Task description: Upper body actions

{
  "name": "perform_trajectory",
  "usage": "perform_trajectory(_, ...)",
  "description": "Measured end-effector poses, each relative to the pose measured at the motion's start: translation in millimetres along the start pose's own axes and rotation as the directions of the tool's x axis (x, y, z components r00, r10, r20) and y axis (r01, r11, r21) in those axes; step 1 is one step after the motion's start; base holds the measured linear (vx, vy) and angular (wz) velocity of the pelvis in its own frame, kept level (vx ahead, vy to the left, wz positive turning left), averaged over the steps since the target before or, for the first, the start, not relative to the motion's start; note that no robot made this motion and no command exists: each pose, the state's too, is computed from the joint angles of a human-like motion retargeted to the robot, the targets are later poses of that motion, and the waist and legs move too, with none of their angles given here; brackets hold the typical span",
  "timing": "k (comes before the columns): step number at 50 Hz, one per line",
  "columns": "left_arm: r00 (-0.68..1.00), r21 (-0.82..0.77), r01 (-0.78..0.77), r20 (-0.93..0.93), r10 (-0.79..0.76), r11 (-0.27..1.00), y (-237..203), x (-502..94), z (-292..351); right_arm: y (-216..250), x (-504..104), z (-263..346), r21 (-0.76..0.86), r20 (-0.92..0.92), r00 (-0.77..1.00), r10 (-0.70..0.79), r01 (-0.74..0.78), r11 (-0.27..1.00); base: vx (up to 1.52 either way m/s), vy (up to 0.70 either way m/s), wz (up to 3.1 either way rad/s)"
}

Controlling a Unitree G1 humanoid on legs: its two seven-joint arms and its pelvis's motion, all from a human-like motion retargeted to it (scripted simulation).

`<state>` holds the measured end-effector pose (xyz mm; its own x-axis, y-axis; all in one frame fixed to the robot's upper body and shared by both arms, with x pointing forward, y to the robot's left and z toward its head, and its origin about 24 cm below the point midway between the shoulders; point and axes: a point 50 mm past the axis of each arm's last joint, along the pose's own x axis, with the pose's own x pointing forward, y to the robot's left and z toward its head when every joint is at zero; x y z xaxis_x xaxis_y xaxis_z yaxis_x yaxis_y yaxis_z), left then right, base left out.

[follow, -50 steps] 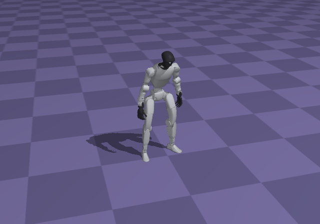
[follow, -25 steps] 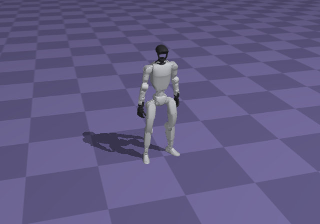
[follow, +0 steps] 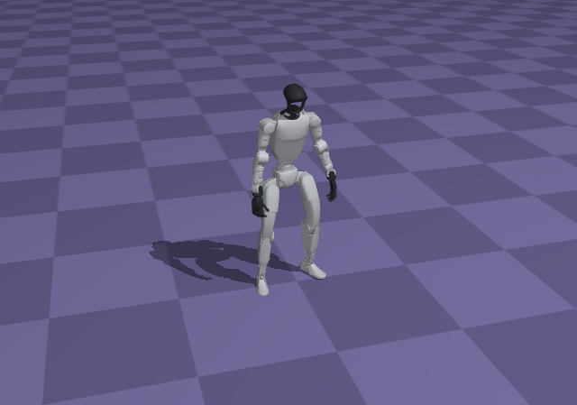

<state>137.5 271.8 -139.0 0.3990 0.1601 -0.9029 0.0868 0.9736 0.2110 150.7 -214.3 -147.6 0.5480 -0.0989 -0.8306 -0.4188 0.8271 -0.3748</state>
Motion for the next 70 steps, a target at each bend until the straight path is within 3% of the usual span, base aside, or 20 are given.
perform_trajectory(5,0.955,-0.04,-0.064,0.288,0.073,0.997,13,-4,98,-57,9,99,-0.074,0.287,0.951,-0.112,0.139,0.988,-0.54,0.02,-0.7)
perform_trajectory(10,0.84,0.014,-0.157,0.528,0.126,0.988,60,-41,192,-103,-13,198,-0.123,0.566,0.812,-0.14,0.252,0.96,-0.36,-0.07,0.08)
perform_trajectory(15,0.686,0.106,-0.276,0.718,0.119,0.955,70,-101,291,-166,-61,265,-0.103,0.749,0.631,-0.202,0.412,0.905,-0.14,-0.16,0.08)
perform_trajectory(20,0.454,-0.003,-0.361,0.873,0.179,0.932,82,-174,359,-213,-134,327,-0.079,0.897,0.386,-0.216,0.621,0.78,-0.24,-0.04,0.0)
perform_trajectory(25,0.286,-0.09,-0.354,0.937,0.199,0.931,89,-229,391,-234,-192,363,-0.009,0.955,0.219,-0.199,0.694,0.72,-0.21,-0.05,0.12)
perform_trajectory(30,0.219,-0.128,-0.353,0.952,0.214,0.927,93,-252,401,-237,-219,380,0.023,0.975,0.148,-0.167,0.678,0.735,-0.14,-0.02,0.0)
perform_trajectory(41,0.419,-0.087,-0.342,0.877,0.234,0.936,85,-169,352,-191,-149,351,-0.141,0.944,0.324,-0.057,0.555,0.82,0.03,0.05,-0.13)
perform_trajectory(49,0.422,-0.106,-0.422,0.856,0.299,0.9,97,-161,337,-189,-144,348,-0.1,0.945,0.316,-0.087,0.529,0.843,0.0,0.04,0.01)
perform_trajectory(54,0.363,-0.16,-0.417,0.873,0.325,0.895,110,-185,351,-207,-167,362,-0.021,0.956,0.247,-0.16,0.599,0.801,-0.05,-0.1,-0.1)
perform_trajectory(61,0.217,-0.25,-0.367,0.914,0.343,0.896,125,-245,382,-253,-222,373,0.044,0.962,0.142,-0.233,0.762,0.647,-0.08,-0.02,0.09)
perform_trajectory(70,0.503,-0.113,-0.453,0.787,0.358,0.884,138,-157,308,-223,-117,297,-0.057,0.856,0.425,-0.294,0.643,0.763,0.11,0.05,-0.12)
